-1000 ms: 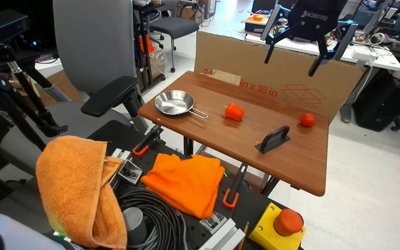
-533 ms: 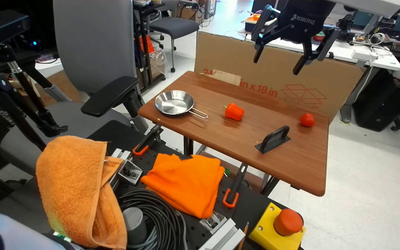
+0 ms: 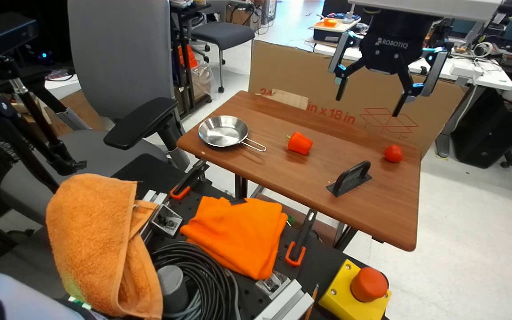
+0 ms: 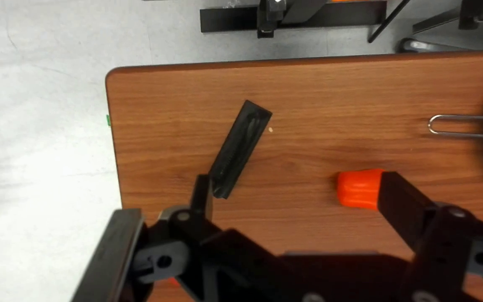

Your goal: Pick up the black object from the table and put it back on the table.

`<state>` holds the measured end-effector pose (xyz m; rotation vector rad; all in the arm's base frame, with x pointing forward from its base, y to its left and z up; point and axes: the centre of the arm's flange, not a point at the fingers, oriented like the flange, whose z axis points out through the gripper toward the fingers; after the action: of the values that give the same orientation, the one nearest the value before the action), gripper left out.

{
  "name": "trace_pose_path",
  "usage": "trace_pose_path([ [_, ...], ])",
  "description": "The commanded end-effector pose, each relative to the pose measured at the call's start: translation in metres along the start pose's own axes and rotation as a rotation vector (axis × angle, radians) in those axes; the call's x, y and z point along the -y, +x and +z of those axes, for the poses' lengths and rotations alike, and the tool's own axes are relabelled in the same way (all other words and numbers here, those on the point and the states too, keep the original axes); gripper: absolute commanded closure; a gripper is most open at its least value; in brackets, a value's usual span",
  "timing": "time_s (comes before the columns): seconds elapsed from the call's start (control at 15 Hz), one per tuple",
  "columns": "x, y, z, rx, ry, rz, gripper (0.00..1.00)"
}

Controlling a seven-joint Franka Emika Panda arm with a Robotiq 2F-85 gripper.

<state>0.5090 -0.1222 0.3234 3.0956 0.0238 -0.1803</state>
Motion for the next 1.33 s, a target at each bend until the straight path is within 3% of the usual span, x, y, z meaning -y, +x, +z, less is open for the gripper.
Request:
trace_pose_path([
  [0.0,0.000,0.003,0.013,0.044,-0.020,0.072,0.00],
  [0.6,-0.021,0.010,0.035,0.083,0.027,0.081,0.00],
  [1.27,-0.039,0.025,0.072,0.153,0.130,0.098,0.00],
])
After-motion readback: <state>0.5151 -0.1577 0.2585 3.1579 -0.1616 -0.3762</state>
